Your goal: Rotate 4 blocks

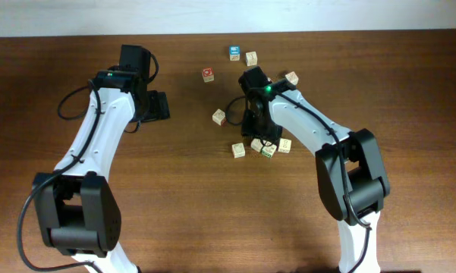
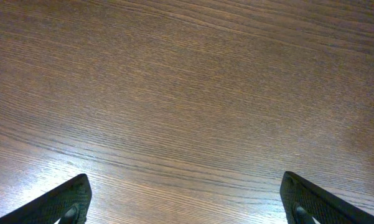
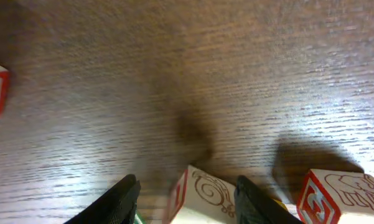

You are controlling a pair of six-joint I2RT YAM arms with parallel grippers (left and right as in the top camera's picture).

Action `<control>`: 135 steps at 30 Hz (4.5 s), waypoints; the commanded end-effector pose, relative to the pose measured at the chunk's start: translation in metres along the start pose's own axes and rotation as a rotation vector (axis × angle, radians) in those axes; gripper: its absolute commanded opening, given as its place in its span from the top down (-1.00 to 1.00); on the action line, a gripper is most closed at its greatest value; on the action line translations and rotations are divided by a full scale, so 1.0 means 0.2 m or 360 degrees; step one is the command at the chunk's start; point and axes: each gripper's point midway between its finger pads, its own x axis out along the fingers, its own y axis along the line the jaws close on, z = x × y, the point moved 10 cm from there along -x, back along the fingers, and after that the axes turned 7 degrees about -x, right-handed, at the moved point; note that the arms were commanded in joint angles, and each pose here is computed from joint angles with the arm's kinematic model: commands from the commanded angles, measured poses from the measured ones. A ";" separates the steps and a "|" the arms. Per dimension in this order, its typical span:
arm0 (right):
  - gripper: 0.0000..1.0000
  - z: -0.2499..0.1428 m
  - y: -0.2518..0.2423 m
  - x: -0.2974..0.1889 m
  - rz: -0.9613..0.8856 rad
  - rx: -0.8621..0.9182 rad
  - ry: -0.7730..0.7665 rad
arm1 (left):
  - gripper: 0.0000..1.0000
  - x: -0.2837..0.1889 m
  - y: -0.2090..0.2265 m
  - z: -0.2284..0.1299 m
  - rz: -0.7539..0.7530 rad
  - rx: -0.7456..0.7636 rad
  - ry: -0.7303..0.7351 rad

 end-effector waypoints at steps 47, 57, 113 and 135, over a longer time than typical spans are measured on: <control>0.63 -0.22 0.05 0.00 -0.0011 -0.0750 0.0292 | -0.91 -0.01 0.00 0.02 0.0013 0.0018 -0.0016; 0.62 -0.13 -0.02 -0.10 -0.0098 -0.0683 0.0275 | -0.90 -0.01 0.00 0.02 0.0013 0.0018 -0.0016; 0.16 0.13 -0.02 -0.50 0.0162 -0.0603 -0.0016 | -0.93 -0.01 -0.01 0.01 -0.0004 0.0022 0.0009; -0.05 -0.16 -0.20 -0.42 -0.0067 -0.0459 0.0311 | -0.99 -0.01 0.01 0.00 0.0022 0.0117 0.0038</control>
